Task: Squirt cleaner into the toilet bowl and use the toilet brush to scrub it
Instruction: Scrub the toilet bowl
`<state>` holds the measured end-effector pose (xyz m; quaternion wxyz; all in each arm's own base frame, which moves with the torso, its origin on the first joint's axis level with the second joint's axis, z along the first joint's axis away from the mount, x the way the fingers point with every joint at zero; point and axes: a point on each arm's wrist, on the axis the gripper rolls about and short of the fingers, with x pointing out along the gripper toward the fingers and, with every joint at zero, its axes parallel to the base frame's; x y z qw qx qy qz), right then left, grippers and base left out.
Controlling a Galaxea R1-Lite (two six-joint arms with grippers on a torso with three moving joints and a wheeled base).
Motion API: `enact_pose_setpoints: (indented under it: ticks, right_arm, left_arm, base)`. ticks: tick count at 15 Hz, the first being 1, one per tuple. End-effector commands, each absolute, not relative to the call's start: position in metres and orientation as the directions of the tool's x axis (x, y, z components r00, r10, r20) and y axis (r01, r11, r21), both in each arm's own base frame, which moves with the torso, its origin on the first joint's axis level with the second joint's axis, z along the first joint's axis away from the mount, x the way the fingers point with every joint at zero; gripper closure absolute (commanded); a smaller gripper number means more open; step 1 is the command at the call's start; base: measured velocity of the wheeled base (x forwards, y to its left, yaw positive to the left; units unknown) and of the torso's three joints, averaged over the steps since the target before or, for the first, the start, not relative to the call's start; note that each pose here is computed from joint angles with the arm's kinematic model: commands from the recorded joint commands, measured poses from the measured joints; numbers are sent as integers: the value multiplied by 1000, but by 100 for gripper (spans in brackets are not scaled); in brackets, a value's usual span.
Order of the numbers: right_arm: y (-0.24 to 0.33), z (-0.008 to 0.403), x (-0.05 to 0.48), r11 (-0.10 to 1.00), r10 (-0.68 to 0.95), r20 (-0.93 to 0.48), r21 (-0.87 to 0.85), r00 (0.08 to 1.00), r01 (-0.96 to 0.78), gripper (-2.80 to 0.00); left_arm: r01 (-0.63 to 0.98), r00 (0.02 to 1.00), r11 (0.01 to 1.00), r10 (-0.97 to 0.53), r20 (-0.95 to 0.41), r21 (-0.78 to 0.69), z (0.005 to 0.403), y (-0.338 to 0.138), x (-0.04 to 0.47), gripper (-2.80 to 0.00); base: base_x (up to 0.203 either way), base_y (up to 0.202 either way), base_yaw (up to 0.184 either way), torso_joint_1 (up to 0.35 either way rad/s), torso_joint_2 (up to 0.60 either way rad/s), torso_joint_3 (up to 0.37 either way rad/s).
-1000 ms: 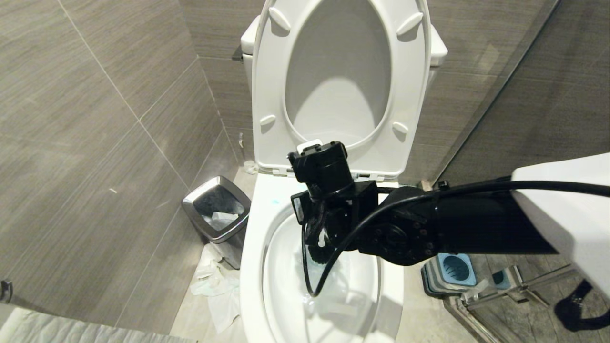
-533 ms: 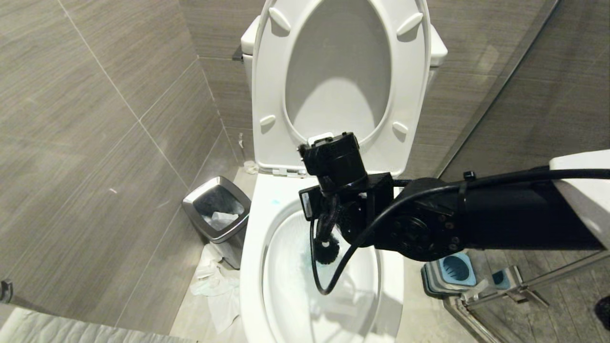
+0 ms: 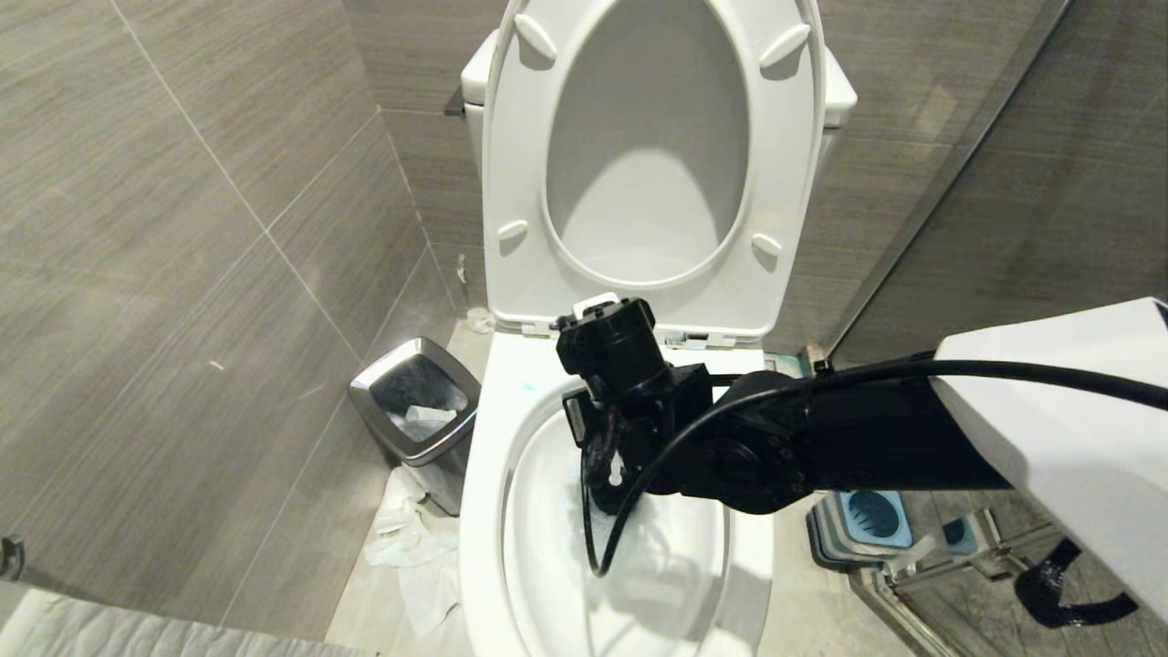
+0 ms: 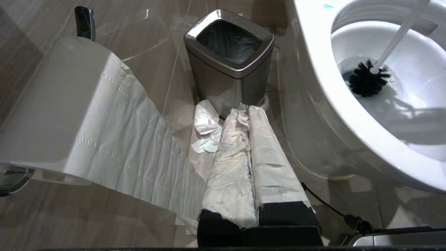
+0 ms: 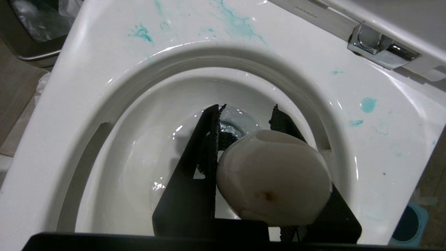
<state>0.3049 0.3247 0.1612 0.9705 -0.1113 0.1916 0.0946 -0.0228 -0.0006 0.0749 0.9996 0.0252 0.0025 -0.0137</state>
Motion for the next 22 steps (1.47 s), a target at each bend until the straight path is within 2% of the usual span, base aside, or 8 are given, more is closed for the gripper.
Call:
enact_pose_setpoints:
  ticks: [1, 4, 8, 15, 22]
  right_arm:
    - [312, 187, 294, 963, 150, -360, -156, 921, -219, 0]
    - [282, 204, 269, 962, 150, -366, -160, 918, -221, 0]
    - [266, 189, 246, 950, 145, -421, -194, 895, -245, 0]
    - [318, 169, 202, 904, 282, -455, -170, 845, -393, 0]
    - [360, 170, 231, 920, 294, -395, -130, 870, -370, 0]
  left_arm:
    - [28, 1000, 998, -28, -8, 50, 74, -1, -23, 0]
    - [28, 1000, 998, -28, -8, 50, 74, -1, -23, 0]
    - [28, 1000, 998, -28, -8, 50, 74, -1, -23, 0]
    - [28, 1000, 998, -28, -8, 50, 74, -1, -23, 0]
    - [28, 1000, 998, -28, -8, 50, 74, -1, -23, 0]
  base:
    - [0, 0, 0, 0, 0, 0]
    - [0, 0, 0, 0, 0, 0]
    - [0, 0, 0, 0, 0, 0]
    - [0, 0, 0, 0, 0, 0]
    - [0, 0, 0, 0, 0, 0]
